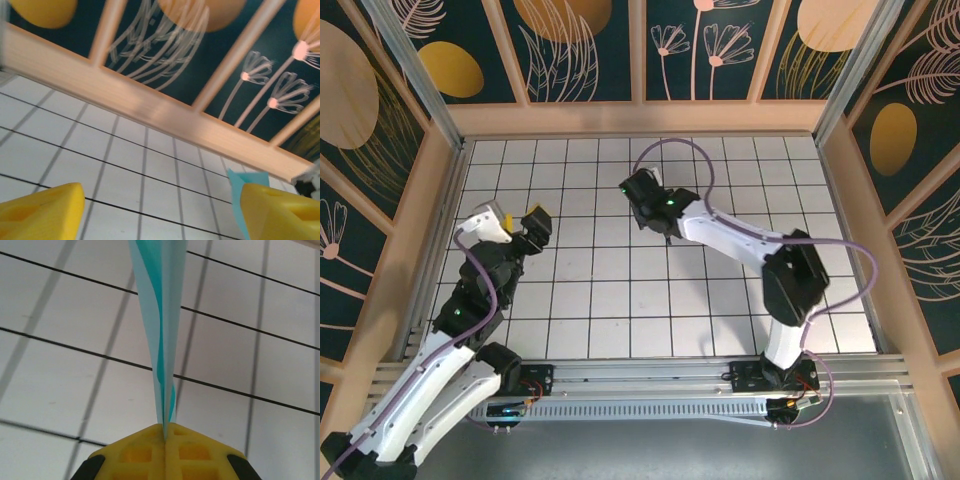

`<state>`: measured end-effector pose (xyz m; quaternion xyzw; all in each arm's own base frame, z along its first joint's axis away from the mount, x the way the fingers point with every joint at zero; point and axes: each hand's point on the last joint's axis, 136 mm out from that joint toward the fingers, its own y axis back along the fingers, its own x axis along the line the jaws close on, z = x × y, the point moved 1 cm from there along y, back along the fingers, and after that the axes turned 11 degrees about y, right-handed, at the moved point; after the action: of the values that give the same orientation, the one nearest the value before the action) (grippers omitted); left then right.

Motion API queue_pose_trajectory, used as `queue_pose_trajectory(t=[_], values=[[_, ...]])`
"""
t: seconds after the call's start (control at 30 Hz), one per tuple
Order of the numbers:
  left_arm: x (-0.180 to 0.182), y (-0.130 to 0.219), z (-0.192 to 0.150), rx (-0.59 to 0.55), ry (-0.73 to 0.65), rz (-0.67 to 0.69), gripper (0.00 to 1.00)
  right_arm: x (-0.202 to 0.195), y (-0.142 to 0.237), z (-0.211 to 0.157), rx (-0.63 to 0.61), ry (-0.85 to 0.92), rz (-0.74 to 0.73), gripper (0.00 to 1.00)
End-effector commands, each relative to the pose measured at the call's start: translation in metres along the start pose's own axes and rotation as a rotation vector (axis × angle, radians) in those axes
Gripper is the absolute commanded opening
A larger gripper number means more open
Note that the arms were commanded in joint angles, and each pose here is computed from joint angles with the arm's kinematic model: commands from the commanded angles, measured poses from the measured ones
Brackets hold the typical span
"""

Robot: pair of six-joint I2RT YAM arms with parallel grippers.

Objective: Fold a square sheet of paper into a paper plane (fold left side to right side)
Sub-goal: Turn over the paper at the center of the table.

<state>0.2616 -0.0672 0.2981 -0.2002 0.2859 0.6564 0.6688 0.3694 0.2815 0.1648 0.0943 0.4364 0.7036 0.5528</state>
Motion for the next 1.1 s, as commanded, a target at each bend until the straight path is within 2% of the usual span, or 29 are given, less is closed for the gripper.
queue_pose_trajectory(t=[0.0,0.13,0.3,0.53,0.83,1.07], values=[[0.032,0.011,0.008,-0.066,-0.043,0.156,0.83,-0.025,-0.018,-0.018,0.094,0.070,-0.278,0.00],[0.040,0.016,0.015,-0.103,-0.022,0.189,0.83,-0.014,-0.052,-0.039,0.159,0.128,-0.353,0.00],[0.042,0.014,0.011,-0.093,-0.024,0.200,0.84,0.003,-0.081,-0.061,0.213,0.182,-0.394,0.00],[0.037,0.003,0.002,-0.059,-0.038,0.197,0.84,0.022,-0.092,-0.071,0.238,0.189,-0.323,0.00],[0.022,-0.019,-0.019,0.021,-0.028,0.136,0.86,0.033,-0.071,-0.053,0.188,0.045,-0.081,0.35],[0.009,-0.039,-0.046,0.118,0.007,0.079,0.89,0.015,-0.035,-0.029,0.072,-0.131,0.124,0.61]])
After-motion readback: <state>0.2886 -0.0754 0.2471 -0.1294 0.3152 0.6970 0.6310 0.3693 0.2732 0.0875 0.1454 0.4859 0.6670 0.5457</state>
